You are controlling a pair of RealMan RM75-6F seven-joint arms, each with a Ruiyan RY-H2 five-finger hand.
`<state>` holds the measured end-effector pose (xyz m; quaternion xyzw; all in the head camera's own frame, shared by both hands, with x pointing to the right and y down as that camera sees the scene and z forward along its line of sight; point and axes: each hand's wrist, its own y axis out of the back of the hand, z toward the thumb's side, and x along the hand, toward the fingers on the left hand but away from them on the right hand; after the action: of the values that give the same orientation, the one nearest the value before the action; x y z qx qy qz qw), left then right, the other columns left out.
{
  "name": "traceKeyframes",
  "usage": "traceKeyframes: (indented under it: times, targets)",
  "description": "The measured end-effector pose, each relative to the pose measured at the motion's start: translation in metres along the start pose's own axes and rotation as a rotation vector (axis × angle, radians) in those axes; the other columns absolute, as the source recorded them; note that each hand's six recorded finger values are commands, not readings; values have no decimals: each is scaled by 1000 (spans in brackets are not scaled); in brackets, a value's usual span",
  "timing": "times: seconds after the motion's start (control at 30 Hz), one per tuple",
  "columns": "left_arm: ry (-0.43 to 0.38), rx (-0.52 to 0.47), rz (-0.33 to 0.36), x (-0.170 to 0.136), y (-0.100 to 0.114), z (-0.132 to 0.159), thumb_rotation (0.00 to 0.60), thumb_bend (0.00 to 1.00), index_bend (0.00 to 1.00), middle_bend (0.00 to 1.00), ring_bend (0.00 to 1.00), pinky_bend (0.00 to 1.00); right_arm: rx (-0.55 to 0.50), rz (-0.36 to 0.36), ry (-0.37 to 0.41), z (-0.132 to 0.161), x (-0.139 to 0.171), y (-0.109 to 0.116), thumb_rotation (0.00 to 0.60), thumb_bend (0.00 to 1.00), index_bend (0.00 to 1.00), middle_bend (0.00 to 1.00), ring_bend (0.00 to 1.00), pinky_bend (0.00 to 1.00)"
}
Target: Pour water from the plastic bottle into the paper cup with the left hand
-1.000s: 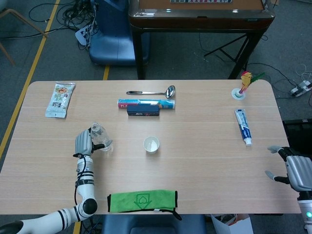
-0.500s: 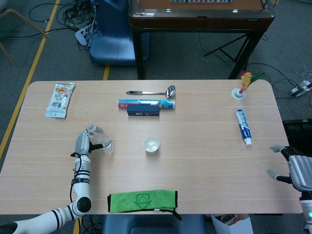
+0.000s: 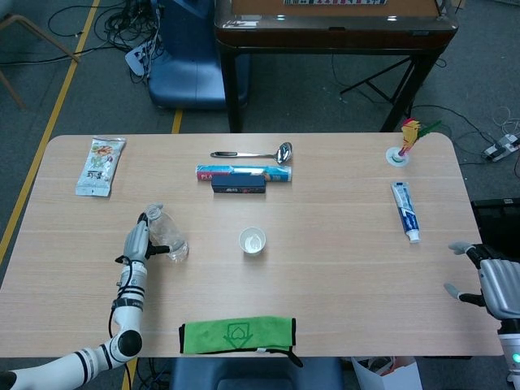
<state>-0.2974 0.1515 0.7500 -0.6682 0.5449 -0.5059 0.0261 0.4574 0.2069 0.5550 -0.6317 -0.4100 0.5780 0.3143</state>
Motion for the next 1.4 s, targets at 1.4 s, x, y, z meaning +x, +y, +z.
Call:
traceKeyframes:
  times: [1.4]
  targets:
    - [-46,220,-56,-47,21,-15,600,0,0,0,0,31,6,3,14,5,2,-1,600,48,324,372,292,414]
